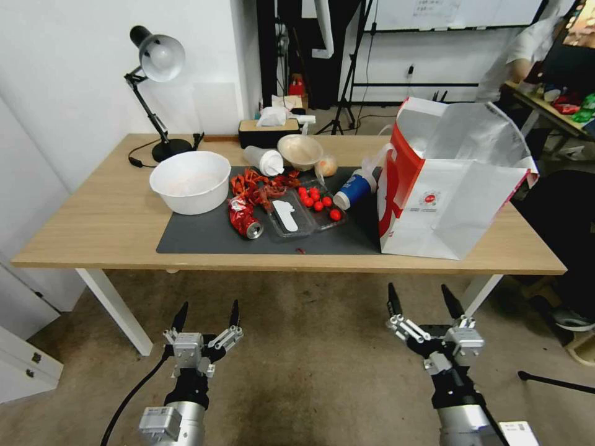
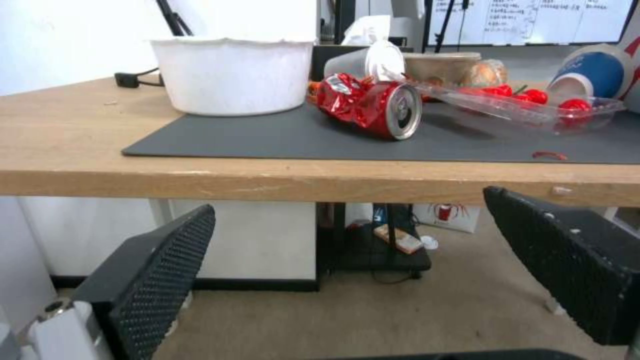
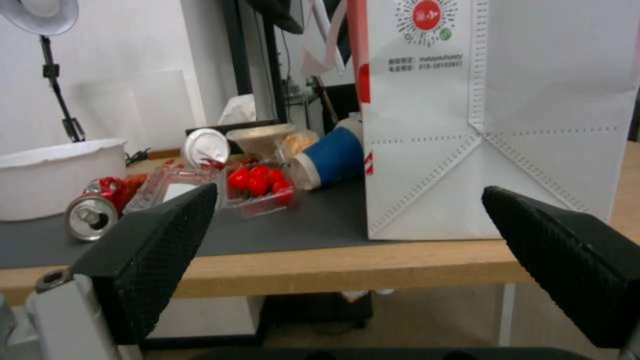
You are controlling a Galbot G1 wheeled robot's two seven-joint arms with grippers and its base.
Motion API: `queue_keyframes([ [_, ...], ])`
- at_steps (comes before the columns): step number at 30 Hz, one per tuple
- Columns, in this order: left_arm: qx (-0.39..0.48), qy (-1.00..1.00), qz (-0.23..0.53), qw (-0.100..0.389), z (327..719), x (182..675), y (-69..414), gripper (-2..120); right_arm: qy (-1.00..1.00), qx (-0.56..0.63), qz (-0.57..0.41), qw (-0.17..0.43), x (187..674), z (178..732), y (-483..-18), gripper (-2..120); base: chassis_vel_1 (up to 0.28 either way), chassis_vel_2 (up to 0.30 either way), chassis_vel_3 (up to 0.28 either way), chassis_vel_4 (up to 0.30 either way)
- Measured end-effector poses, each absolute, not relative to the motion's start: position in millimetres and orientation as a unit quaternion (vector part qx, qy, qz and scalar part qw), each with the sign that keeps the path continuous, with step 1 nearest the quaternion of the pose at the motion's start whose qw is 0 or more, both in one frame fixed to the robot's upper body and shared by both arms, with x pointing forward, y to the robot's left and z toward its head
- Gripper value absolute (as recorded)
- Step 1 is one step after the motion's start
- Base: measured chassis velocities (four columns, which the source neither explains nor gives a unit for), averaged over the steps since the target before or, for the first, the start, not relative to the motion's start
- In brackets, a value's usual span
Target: Pick up the food delivery bag from the floor and place it on the table.
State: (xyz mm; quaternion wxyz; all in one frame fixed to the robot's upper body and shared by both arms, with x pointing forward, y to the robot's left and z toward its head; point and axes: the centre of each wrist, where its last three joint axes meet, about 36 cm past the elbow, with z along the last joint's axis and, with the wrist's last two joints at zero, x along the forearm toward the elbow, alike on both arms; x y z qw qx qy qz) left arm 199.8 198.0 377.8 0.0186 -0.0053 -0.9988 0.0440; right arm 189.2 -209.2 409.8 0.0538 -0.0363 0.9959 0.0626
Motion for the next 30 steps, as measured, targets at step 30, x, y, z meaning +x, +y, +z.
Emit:
queue_keyframes([
  [30,-0.016,-0.999,0.045,0.009,380.2,204.5,197.8,100,0.996,-0.047,0.058,0.055,187.0,406.2,-203.7,100,0.000,0.000,0.000,0.000],
])
